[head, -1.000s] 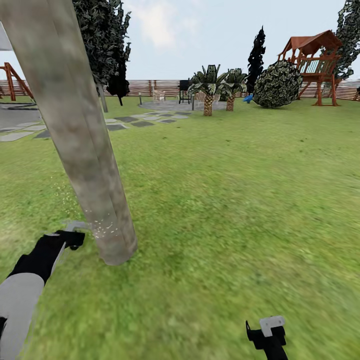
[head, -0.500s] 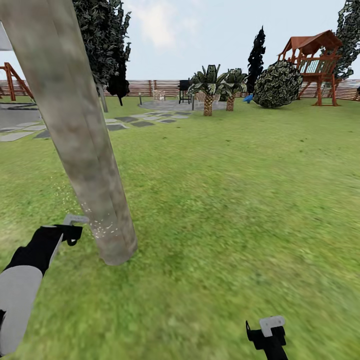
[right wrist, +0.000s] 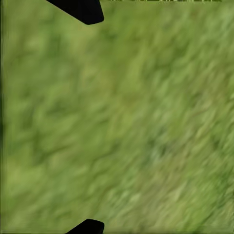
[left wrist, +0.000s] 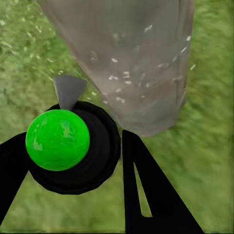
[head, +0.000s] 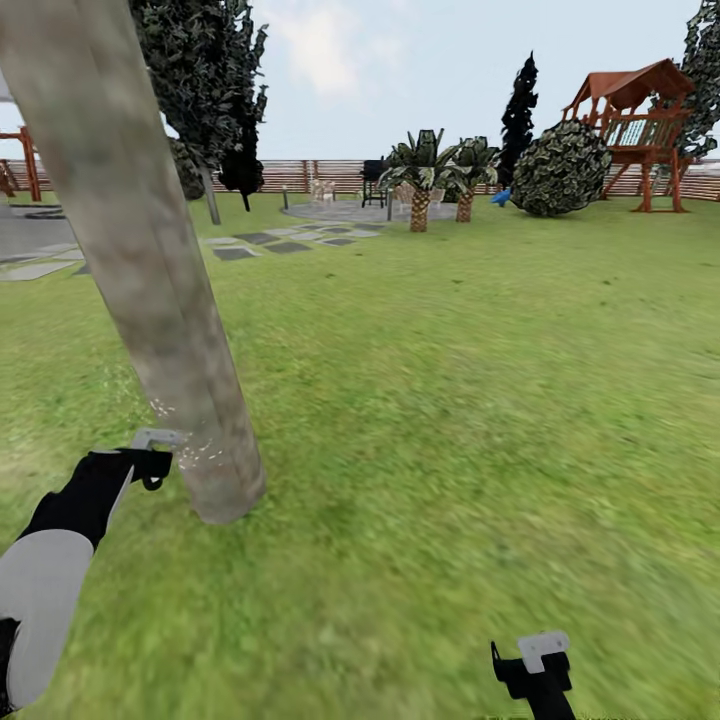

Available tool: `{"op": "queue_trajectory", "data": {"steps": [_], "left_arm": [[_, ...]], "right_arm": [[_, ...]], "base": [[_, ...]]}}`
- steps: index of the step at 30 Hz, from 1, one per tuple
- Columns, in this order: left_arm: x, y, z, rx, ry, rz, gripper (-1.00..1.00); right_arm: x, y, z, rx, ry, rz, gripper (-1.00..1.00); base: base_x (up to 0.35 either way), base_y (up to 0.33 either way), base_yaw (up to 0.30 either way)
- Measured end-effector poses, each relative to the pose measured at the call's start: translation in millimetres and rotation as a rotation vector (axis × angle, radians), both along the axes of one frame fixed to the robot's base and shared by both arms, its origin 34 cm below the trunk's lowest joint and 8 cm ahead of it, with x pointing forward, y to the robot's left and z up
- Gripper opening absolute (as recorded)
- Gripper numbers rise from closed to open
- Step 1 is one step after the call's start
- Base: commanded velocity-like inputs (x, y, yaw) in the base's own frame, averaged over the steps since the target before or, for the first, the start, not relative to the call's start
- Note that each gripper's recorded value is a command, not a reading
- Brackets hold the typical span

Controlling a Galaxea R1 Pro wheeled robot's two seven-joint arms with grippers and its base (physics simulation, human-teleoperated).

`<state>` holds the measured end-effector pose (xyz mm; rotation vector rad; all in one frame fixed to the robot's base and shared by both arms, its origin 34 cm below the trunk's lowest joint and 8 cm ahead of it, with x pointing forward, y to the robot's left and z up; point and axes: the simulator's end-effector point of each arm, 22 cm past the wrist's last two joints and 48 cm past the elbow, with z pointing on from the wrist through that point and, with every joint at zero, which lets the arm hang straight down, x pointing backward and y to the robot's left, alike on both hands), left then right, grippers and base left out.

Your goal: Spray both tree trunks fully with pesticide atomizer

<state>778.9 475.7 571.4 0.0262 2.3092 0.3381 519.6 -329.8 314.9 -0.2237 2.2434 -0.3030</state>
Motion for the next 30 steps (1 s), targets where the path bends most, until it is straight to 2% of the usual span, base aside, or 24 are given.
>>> {"op": "queue_trajectory", "data": {"steps": [3,7,11,14,17,23,30], "left_arm": [[2.0,0.6,5.3,0.004,-0.012,0.000,-1.00],[0.3,1.4,5.4,-0.003,0.010,0.013,-1.00],[6.7,2.2,19.3,0.001,-0.013,0.016,-1.00],[12.4,-15.2,24.1,-0.013,-0.023,0.003,-1.00],[11.5,-20.7,25.0,-0.018,-0.012,0.007,-1.00],[7.8,-15.9,22.9,-0.009,-0.005,0.012,-1.00],[8.1,-19.3,21.3,-0.015,-0.006,0.010,-1.00]], "right_arm": [[0.0,0.0,0.0,0.000,0.000,0.000,1.00],[0.0,0.1,0.0,0.000,0.000,0.000,1.00],[0.0,0.2,-0.1,0.001,0.000,0.001,1.00],[-0.1,0.1,-0.1,0.001,0.000,0.000,1.00],[-0.1,-1.3,0.1,-0.001,0.000,-0.002,1.00],[-0.1,-1.4,0.1,-0.001,0.000,-0.002,1.00],[0.0,-0.2,0.0,0.000,0.000,-0.001,1.00]], "base": [[-0.276,-0.159,0.260],[-0.118,-0.054,0.051],[-0.004,-0.002,0.002],[0.009,-0.003,0.000],[0.147,-0.144,0.000],[0.197,-0.200,0.000],[0.278,-0.139,0.055]]}}
